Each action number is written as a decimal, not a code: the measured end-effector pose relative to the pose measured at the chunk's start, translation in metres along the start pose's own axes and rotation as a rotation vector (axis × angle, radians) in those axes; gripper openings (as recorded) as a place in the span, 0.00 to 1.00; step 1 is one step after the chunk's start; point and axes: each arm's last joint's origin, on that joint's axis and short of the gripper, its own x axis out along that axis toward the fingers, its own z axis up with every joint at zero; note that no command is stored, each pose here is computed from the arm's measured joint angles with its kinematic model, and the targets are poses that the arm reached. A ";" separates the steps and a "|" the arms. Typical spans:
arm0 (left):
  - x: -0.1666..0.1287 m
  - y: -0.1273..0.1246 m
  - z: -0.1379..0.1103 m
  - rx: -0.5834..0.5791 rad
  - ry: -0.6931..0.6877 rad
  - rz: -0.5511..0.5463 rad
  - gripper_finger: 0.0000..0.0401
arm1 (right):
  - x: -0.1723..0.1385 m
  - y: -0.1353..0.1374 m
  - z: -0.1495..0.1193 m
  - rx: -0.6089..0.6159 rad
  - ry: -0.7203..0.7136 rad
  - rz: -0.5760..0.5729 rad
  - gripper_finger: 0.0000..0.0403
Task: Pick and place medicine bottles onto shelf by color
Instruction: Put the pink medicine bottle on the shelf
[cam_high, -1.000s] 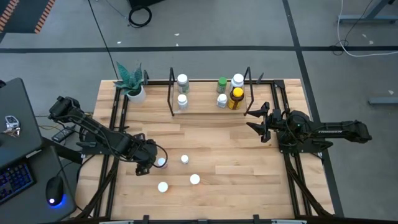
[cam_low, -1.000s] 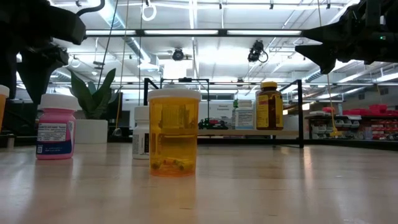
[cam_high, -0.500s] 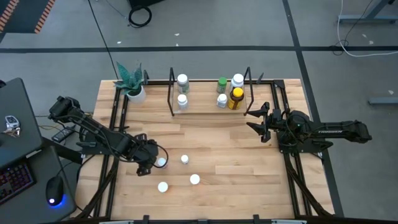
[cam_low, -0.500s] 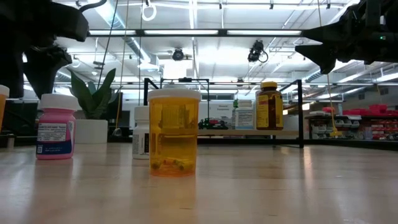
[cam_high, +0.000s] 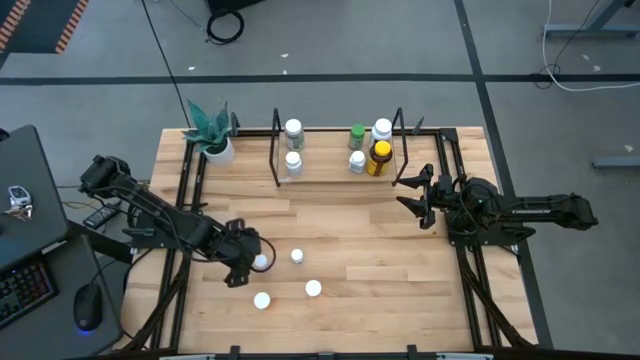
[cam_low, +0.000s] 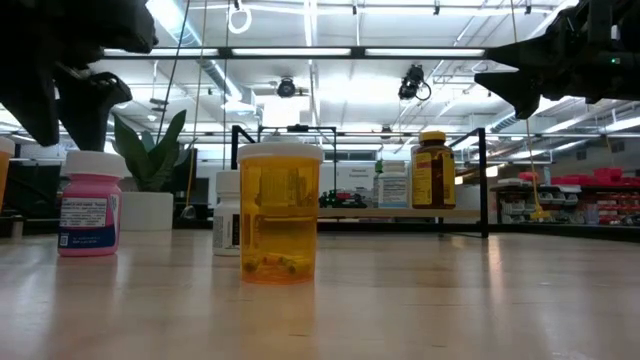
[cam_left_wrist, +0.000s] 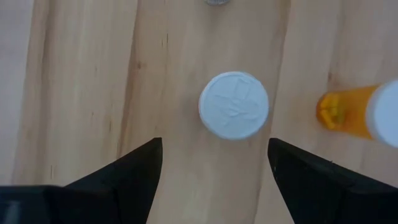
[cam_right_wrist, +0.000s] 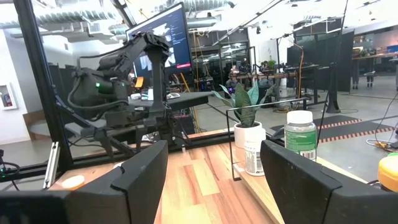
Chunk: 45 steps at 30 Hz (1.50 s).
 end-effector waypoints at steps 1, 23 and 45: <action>0.003 -0.001 0.000 0.011 0.009 -0.002 0.74 | 0.000 0.000 0.000 0.000 0.000 0.000 0.66; 0.039 -0.004 0.014 0.044 0.029 0.014 0.72 | 0.000 0.000 0.000 0.000 0.000 0.000 0.66; 0.040 0.003 0.018 0.024 0.037 0.024 0.44 | 0.000 0.000 0.000 0.000 0.000 0.000 0.66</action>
